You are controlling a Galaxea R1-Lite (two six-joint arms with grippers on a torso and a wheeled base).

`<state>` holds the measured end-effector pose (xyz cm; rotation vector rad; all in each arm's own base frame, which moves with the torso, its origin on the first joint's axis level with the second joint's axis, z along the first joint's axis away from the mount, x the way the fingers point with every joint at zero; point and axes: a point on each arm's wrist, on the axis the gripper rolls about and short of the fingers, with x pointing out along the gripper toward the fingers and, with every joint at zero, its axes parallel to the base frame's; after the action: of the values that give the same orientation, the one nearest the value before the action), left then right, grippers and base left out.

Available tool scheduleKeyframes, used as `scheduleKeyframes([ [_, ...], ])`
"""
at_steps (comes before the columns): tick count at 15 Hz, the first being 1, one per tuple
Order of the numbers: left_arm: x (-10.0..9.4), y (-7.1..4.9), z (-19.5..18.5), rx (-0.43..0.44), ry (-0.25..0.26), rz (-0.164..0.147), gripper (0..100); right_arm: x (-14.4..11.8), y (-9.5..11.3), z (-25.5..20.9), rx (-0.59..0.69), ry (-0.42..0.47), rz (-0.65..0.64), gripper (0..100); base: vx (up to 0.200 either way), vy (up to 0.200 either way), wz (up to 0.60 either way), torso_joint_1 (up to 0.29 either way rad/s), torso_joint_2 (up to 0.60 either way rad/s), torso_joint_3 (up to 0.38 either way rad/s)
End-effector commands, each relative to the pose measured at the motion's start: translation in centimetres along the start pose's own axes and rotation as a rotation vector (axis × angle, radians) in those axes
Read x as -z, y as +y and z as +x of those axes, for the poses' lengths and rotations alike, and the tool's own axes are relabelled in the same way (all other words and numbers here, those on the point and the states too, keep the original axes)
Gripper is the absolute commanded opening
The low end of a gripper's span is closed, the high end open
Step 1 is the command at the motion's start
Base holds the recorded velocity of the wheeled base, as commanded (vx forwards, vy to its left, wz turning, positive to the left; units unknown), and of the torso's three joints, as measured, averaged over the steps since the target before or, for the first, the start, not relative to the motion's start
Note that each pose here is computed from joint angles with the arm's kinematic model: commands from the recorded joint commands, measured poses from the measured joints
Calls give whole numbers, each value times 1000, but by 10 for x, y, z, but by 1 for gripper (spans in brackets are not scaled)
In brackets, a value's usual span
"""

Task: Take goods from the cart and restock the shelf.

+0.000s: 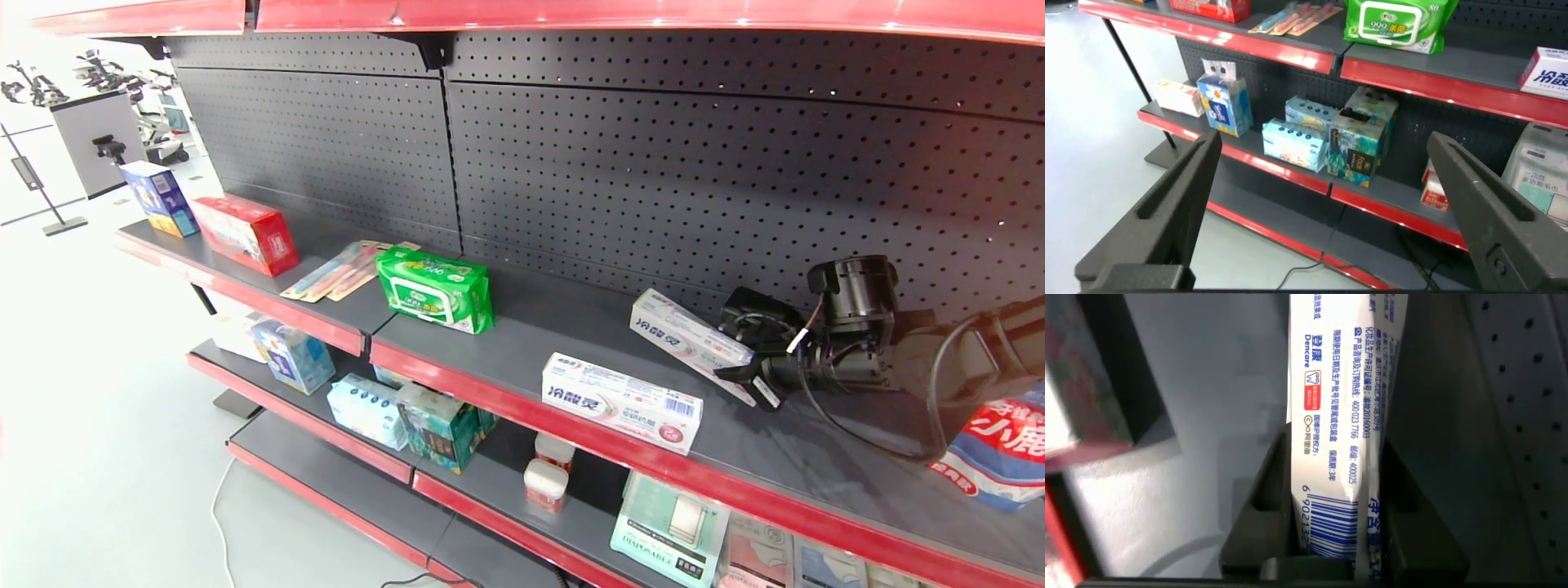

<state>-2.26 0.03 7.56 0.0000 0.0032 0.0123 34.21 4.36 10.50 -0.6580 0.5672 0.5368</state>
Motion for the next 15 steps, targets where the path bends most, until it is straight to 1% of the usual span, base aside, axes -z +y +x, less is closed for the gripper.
scheduleKeyframes([
  [1,0,0,0,0,1,0,100,-2,1,6,-10,-3,-7,0,0,0,0,0,0,0],
  [4,0,0,0,0,1,0,100,-1,5,12,-49,-7,-30,0,0,0,0,0,0,0],
  [9,0,0,0,0,1,0,100,-15,-4,21,-26,-46,-78,0,0,0,0,0,0,0],
  [10,0,0,0,0,1,0,100,-18,-7,22,-25,-46,-101,0,0,0,0,0,0,0],
  [15,0,0,0,0,1,0,100,-15,-6,26,-32,-34,-164,0,0,0,0,0,0,0],
])
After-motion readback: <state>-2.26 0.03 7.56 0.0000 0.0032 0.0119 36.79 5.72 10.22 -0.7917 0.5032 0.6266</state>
